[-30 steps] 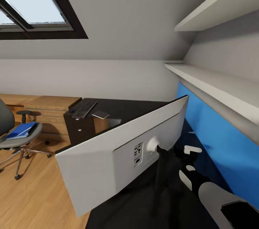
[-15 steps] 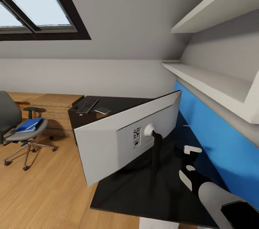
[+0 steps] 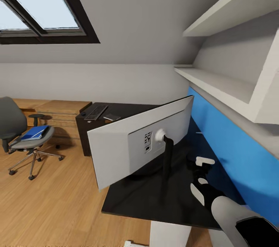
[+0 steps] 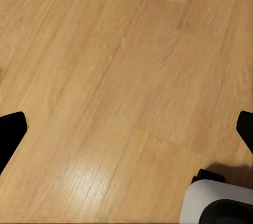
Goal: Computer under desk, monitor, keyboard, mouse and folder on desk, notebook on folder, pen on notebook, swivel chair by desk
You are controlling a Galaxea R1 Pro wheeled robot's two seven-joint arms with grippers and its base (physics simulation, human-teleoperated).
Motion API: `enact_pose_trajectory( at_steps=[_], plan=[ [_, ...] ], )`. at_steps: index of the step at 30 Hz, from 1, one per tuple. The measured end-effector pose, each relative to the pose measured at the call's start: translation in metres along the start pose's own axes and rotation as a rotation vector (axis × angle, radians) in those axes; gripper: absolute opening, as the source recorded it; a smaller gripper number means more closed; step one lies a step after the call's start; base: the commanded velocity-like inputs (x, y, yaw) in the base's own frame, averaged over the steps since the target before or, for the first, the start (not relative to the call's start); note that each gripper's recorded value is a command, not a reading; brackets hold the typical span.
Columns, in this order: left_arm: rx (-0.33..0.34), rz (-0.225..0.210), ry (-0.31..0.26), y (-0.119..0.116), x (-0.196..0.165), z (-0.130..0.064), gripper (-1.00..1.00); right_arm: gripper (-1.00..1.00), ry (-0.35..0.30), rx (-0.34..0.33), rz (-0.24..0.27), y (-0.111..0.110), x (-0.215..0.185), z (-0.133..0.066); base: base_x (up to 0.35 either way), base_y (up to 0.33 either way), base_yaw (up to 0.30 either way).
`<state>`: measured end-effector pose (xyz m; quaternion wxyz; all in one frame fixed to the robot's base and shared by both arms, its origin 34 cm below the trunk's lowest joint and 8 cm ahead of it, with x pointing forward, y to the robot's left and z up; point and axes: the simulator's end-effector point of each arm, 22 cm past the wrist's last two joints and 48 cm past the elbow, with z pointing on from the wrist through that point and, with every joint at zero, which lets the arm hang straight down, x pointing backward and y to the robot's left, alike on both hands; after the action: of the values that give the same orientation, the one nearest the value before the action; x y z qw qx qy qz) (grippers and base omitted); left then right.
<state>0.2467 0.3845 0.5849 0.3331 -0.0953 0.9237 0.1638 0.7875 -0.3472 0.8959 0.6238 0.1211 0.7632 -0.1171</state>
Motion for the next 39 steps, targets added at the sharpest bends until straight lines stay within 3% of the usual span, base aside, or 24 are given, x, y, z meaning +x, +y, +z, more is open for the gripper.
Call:
enact_pose_trajectory(
  at_steps=[6,15,25,28,35,39],
  plan=[
    [0.001,0.005,0.022,0.0,0.005,0.0,1.0,1.0,0.0,0.0,0.002,0.001,0.0,0.0,-0.314,0.115,0.0],
    [0.001,0.009,0.041,0.0,0.009,0.0,1.0,1.0,-0.044,0.002,0.019,0.0,-0.008,-0.002,-0.027,0.016,0.0],
    [0.001,0.01,0.048,0.0,0.011,-0.001,1.0,1.0,-0.026,-0.056,0.052,0.048,-0.001,-0.015,-0.001,0.0,0.0],
    [0.001,0.01,0.048,0.0,0.011,-0.001,1.0,1.0,-0.017,-0.084,0.068,0.073,0.001,-0.023,0.0,0.0,0.0],
    [0.001,0.01,0.051,0.0,0.011,-0.001,1.0,1.0,-0.013,-0.099,0.074,0.084,0.002,-0.027,0.0,0.0,0.0],
    [0.001,0.011,0.055,0.0,0.012,-0.001,1.0,1.0,-0.025,-0.125,0.038,0.094,0.0,-0.029,0.0,0.0,0.0]
  ],
)
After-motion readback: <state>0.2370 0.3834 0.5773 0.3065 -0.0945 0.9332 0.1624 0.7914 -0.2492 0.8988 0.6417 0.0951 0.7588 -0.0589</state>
